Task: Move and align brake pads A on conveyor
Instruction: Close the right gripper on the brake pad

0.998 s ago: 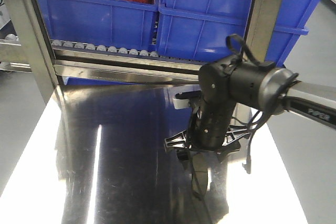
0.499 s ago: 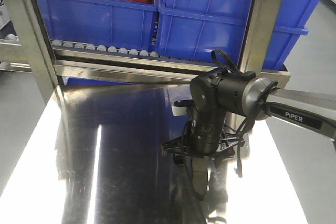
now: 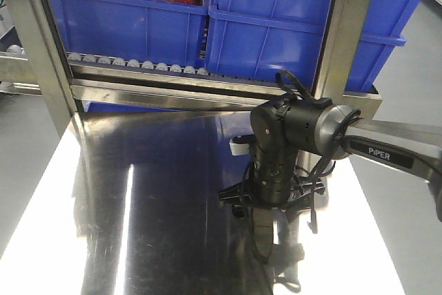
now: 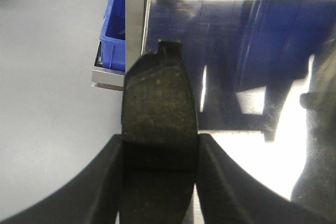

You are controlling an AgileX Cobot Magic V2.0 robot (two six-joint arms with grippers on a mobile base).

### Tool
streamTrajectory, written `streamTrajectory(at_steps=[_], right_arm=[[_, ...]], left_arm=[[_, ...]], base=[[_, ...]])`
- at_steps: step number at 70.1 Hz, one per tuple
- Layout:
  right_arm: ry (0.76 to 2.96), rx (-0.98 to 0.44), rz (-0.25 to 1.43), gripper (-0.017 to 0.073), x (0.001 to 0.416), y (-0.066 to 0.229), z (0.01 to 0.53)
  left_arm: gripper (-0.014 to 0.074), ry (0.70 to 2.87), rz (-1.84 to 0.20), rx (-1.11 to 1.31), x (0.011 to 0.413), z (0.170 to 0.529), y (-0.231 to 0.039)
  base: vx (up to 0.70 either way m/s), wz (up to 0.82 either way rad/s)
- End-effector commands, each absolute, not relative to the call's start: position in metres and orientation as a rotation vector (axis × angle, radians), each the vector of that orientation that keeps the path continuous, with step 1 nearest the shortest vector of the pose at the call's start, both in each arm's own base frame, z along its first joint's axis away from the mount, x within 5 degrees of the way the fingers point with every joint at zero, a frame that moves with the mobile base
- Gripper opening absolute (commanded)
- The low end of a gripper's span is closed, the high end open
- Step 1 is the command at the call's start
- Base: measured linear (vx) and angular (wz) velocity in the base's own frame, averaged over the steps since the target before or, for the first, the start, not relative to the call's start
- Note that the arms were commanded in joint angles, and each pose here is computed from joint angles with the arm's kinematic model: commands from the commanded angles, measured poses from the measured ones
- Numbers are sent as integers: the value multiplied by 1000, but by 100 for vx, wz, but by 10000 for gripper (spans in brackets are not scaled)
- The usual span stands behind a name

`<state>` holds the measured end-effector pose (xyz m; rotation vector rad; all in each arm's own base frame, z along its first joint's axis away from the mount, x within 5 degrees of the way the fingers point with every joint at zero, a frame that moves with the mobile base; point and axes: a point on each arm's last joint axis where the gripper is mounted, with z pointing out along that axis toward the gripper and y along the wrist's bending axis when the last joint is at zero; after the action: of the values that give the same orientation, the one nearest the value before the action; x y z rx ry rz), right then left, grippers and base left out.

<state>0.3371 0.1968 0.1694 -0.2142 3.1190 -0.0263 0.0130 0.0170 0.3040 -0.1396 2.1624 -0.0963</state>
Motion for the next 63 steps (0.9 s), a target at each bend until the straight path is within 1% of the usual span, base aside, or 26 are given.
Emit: streamTrajectory(at_steps=[1,11,40,63], right_arm=[[3037,-194,14,565,343,192,197],[3032,-180,14,565,345,189,197],[3062,-195,5,565,346,195,181],[3067,-223,1,526,340,201,185]], left_arm=[[-6,2059,-111,-121,17,319,16],[-6,2059,-111,-121,17,319,16],[-6,2059,-111,-121,17,319,16],[-6,2059,-111,-121,17,319,16]], base=[[0,0],[0,0],[0,0],[0,0]])
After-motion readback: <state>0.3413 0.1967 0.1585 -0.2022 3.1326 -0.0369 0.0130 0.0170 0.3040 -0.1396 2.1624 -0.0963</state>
